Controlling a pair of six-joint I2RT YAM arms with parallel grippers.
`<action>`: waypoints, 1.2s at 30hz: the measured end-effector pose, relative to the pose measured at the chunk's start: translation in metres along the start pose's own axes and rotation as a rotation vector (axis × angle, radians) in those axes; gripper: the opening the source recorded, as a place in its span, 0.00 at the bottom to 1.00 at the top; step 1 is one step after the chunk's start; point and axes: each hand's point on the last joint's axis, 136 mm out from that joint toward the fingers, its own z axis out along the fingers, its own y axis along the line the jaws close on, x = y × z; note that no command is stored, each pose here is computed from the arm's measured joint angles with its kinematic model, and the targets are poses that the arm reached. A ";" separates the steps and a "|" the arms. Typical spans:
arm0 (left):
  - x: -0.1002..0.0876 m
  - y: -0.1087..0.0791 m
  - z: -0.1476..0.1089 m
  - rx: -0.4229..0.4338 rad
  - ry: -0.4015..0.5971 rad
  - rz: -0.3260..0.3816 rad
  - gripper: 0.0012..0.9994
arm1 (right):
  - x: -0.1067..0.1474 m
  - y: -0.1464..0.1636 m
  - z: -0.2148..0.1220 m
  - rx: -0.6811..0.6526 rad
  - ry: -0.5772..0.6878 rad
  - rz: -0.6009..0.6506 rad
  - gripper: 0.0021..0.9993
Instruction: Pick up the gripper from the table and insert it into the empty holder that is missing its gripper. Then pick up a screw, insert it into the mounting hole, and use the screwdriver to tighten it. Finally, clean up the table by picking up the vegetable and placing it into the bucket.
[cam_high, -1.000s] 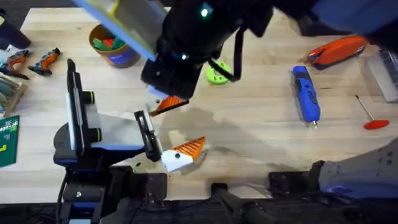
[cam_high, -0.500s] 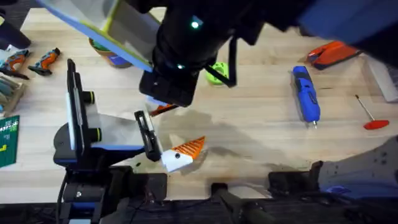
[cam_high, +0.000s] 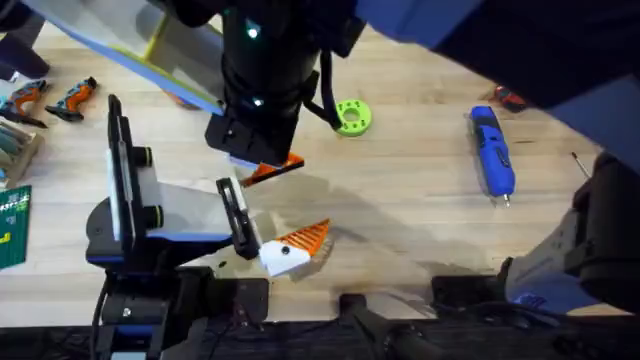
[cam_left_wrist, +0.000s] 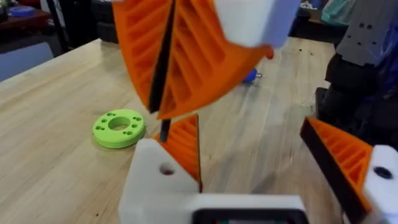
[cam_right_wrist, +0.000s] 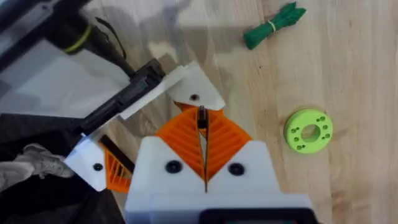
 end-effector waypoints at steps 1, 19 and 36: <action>0.000 0.000 0.000 0.000 0.000 0.000 0.99 | 0.000 0.000 0.000 -0.001 0.003 -0.001 0.00; 0.000 0.000 0.000 0.000 0.000 0.000 0.99 | 0.000 0.009 0.006 -0.012 0.021 -0.022 0.00; 0.000 0.000 0.000 0.000 0.000 -0.001 0.99 | 0.000 0.009 0.015 -0.017 0.043 -0.023 0.00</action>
